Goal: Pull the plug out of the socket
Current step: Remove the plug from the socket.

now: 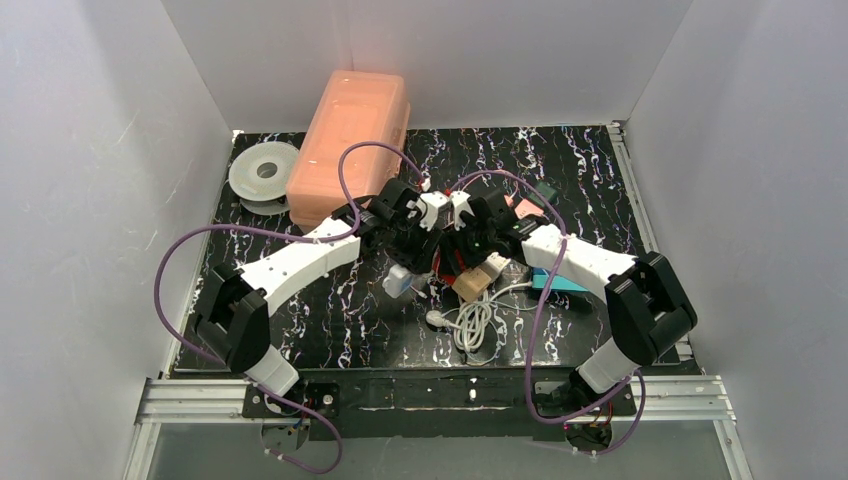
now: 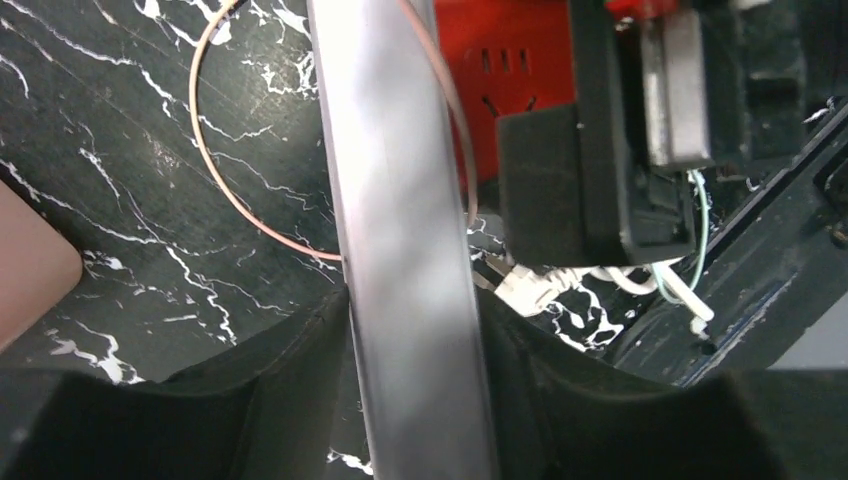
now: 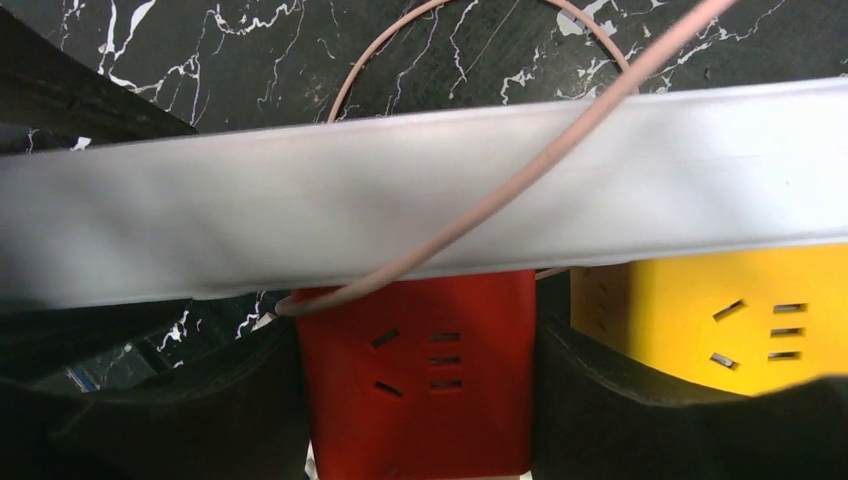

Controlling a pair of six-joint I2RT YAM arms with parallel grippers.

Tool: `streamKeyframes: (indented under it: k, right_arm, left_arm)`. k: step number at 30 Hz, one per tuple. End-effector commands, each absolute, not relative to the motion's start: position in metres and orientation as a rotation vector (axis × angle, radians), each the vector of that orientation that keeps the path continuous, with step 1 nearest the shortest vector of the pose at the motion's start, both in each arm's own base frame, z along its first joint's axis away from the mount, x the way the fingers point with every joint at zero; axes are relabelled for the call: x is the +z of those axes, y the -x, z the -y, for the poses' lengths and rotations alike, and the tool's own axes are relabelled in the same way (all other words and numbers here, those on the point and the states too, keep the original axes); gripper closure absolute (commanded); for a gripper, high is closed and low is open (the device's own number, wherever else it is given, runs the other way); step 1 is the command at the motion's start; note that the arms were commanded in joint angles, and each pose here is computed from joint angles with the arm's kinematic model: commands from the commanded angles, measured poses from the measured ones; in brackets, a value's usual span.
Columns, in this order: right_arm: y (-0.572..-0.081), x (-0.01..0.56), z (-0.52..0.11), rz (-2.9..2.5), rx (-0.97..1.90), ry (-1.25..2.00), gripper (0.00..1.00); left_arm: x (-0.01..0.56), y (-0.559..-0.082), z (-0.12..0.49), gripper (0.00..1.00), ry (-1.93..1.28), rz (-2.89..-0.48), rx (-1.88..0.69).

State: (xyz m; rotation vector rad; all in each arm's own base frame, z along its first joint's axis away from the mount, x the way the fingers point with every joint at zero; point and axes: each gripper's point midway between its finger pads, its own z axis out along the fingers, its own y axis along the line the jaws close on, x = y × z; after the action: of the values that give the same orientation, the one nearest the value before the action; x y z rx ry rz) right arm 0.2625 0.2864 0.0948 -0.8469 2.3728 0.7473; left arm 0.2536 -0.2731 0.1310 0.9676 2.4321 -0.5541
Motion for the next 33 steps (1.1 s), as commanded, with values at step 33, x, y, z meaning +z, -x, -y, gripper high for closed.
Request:
streamKeyframes:
  k: [33]
  right_arm:
    - [-0.194, 0.140, -0.280, -2.346, 0.852, 0.791, 0.99]
  left_arm:
    - [0.131, -0.288, 0.251, 0.93, -1.047, -2.272, -0.106]
